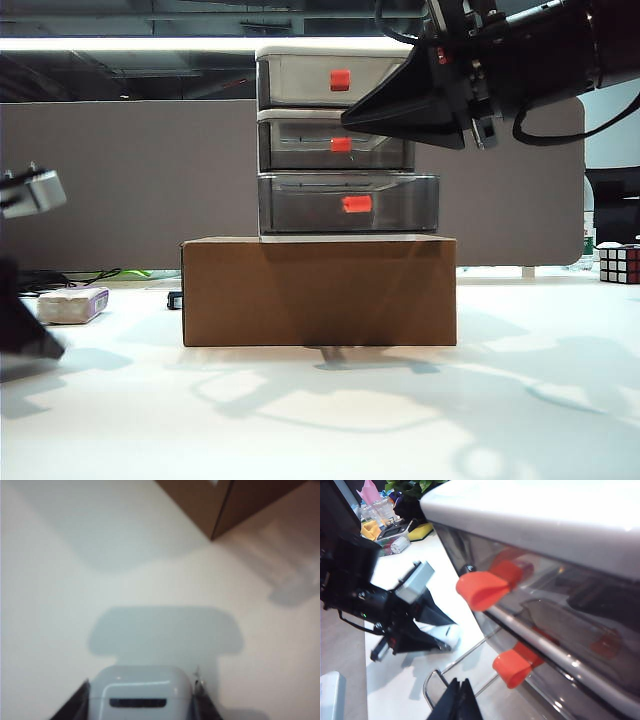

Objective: Open the third layer of the drawer on the table, pick up the earphone case on the table and put it in, and finally close the drawer.

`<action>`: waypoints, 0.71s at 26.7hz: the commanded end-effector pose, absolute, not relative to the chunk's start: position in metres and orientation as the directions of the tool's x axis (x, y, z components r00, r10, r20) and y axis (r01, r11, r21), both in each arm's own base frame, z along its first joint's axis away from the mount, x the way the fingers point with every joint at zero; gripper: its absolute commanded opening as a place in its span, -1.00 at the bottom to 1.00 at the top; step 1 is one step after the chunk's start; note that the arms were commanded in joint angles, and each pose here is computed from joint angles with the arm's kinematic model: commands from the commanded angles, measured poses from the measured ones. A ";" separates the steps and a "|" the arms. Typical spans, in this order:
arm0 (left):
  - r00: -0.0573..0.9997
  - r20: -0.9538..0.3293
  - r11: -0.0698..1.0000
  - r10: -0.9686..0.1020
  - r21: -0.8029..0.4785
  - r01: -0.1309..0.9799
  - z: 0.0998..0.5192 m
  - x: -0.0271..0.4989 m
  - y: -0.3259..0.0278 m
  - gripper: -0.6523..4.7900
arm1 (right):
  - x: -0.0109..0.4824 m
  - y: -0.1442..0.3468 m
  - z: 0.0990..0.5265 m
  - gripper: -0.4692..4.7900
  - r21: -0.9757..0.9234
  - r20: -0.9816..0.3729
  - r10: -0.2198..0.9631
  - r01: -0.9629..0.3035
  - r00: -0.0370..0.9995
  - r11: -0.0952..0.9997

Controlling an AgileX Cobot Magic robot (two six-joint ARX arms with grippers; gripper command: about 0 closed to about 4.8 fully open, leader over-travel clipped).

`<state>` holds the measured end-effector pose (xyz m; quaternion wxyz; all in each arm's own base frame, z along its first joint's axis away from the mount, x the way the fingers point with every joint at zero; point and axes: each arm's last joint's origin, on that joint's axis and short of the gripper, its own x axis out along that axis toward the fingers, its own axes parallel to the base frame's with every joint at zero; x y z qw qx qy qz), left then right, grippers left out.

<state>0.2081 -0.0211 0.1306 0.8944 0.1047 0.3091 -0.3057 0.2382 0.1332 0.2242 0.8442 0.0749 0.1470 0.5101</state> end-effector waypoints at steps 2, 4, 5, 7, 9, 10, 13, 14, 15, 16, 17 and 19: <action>0.685 -0.505 0.765 -0.525 0.073 0.640 0.177 0.210 -0.028 -0.48 | 0.235 0.132 0.236 -0.84 0.244 -0.127 0.888 -0.854 0.443 0.461; 0.693 -0.452 0.734 -0.562 0.113 0.669 0.201 0.203 -0.037 -0.48 | 0.233 0.131 0.241 -0.84 0.234 -0.114 0.888 -0.856 0.446 0.461; 0.683 -0.432 0.710 -0.589 0.128 0.693 0.213 0.197 -0.044 -0.48 | 0.232 0.130 0.243 -0.84 0.230 -0.108 0.888 -0.858 0.447 0.460; 0.640 -0.396 0.640 -0.658 0.153 0.753 0.233 0.183 -0.062 -0.48 | 0.230 0.129 0.247 -0.84 0.221 -0.096 0.888 -0.860 0.449 0.459; 0.588 -0.353 0.561 -0.728 0.188 0.806 0.246 0.172 -0.082 -0.48 | 0.228 0.129 0.250 -0.84 0.213 -0.086 0.887 -0.862 0.453 0.461; 0.578 -0.344 0.548 -0.740 0.189 0.815 0.250 0.169 -0.090 -0.48 | 0.227 0.128 0.251 -0.84 0.212 -0.084 0.887 -0.862 0.453 0.460; 0.575 -0.286 0.513 -0.767 0.265 0.816 0.265 0.159 -0.127 -0.48 | 0.226 0.127 0.253 -0.84 0.210 -0.082 0.888 -0.863 0.453 0.460; 0.583 -0.265 0.515 -0.768 0.284 0.809 0.267 0.158 -0.135 -0.48 | 0.225 0.127 0.253 -0.84 0.211 -0.083 0.888 -0.863 0.453 0.460; 0.589 -0.251 0.517 -0.768 0.298 0.802 0.269 0.160 -0.146 -0.48 | 0.225 0.127 0.254 -0.84 0.212 -0.082 0.888 -0.863 0.453 0.460; 0.579 -0.257 0.507 -0.774 0.296 0.809 0.269 0.163 -0.152 -0.48 | 0.225 0.127 0.254 -0.84 0.214 -0.082 0.888 -0.862 0.453 0.460; 0.573 -0.278 0.504 -0.771 0.285 0.816 0.269 0.171 -0.160 -0.48 | 0.225 0.127 0.254 -0.84 0.214 -0.082 0.888 -0.862 0.452 0.459; 0.567 -0.306 0.498 -0.765 0.277 0.822 0.265 0.183 -0.170 -0.48 | 0.225 0.127 0.254 -0.84 0.215 -0.083 0.890 -0.864 0.449 0.456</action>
